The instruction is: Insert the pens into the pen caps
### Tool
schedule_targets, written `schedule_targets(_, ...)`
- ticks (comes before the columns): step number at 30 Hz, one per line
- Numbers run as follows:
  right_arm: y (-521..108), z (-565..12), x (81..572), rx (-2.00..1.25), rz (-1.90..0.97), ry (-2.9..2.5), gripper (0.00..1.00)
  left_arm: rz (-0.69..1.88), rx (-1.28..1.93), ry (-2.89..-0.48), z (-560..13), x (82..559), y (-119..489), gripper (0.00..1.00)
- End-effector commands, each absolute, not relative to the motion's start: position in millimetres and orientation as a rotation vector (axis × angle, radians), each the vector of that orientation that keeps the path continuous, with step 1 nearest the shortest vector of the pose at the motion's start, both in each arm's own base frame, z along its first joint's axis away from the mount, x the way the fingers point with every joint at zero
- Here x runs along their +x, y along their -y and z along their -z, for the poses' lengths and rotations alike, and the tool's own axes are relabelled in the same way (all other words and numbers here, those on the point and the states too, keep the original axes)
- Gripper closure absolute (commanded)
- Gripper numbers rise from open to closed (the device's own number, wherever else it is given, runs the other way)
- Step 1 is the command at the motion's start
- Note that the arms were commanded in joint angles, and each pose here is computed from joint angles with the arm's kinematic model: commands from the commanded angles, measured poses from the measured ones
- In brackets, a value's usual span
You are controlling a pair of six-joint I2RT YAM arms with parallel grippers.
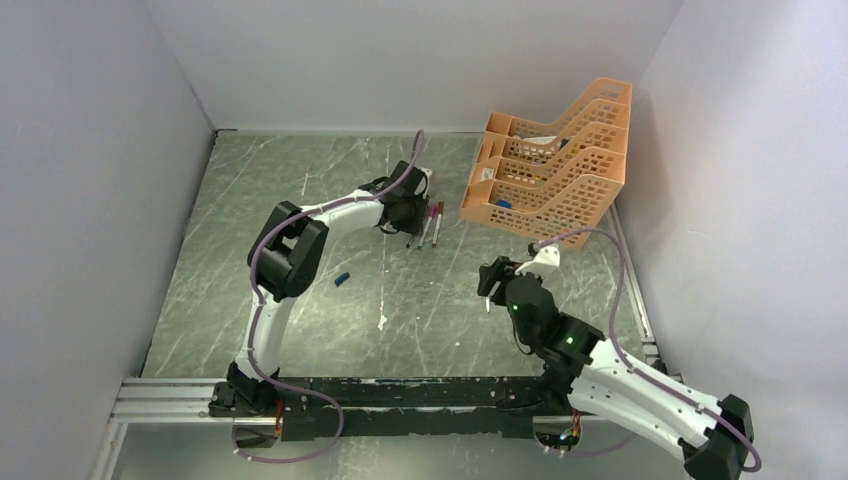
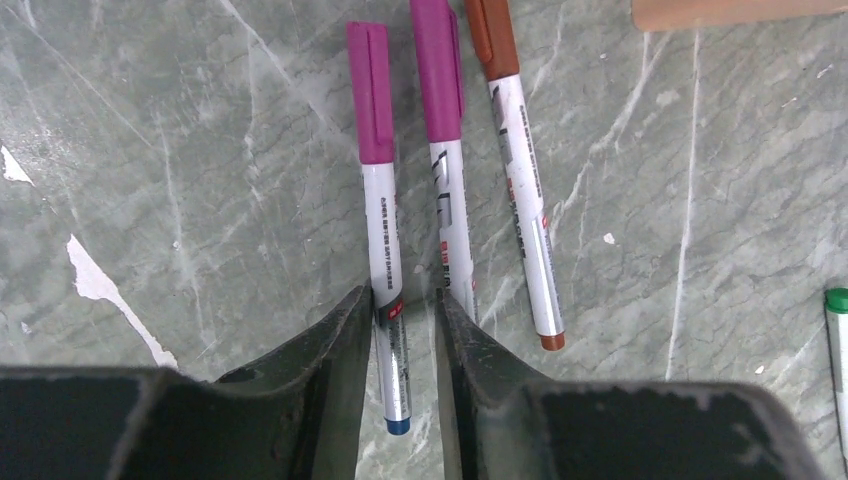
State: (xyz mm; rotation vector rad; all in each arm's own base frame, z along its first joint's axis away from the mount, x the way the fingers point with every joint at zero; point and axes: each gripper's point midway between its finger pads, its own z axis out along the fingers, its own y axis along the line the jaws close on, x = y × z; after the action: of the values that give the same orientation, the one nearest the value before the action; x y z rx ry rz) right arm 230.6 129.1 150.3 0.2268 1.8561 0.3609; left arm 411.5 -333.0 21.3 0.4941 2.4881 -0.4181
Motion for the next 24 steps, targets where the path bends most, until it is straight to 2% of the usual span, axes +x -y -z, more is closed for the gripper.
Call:
schedule_targets(1,-111,-133,227,0.22,-0.163,-1.98,0.38,0.453,0.507,-2.567,-11,398,334,0.61)
schedule_targets(5,-107,-112,235,0.141,-0.07,-2.138,0.38,0.446,0.488,-2.555,-17,396,331,0.59)
schedule_targets(8,-108,-89,245,0.087,-0.104,-2.251,0.39,0.473,0.475,-2.517,-31,396,331,0.58)
schedule_targets(11,-108,-73,250,0.057,-0.099,-2.305,0.45,0.511,0.48,-2.477,-49,394,334,0.58)
schedule_targets(14,-120,-62,253,0.002,-0.142,-2.341,0.47,0.539,0.483,-2.451,-66,392,335,0.57)
schedule_targets(24,-126,-30,253,0.041,-0.126,-2.44,0.5,0.73,0.492,-2.346,-105,381,352,0.55)
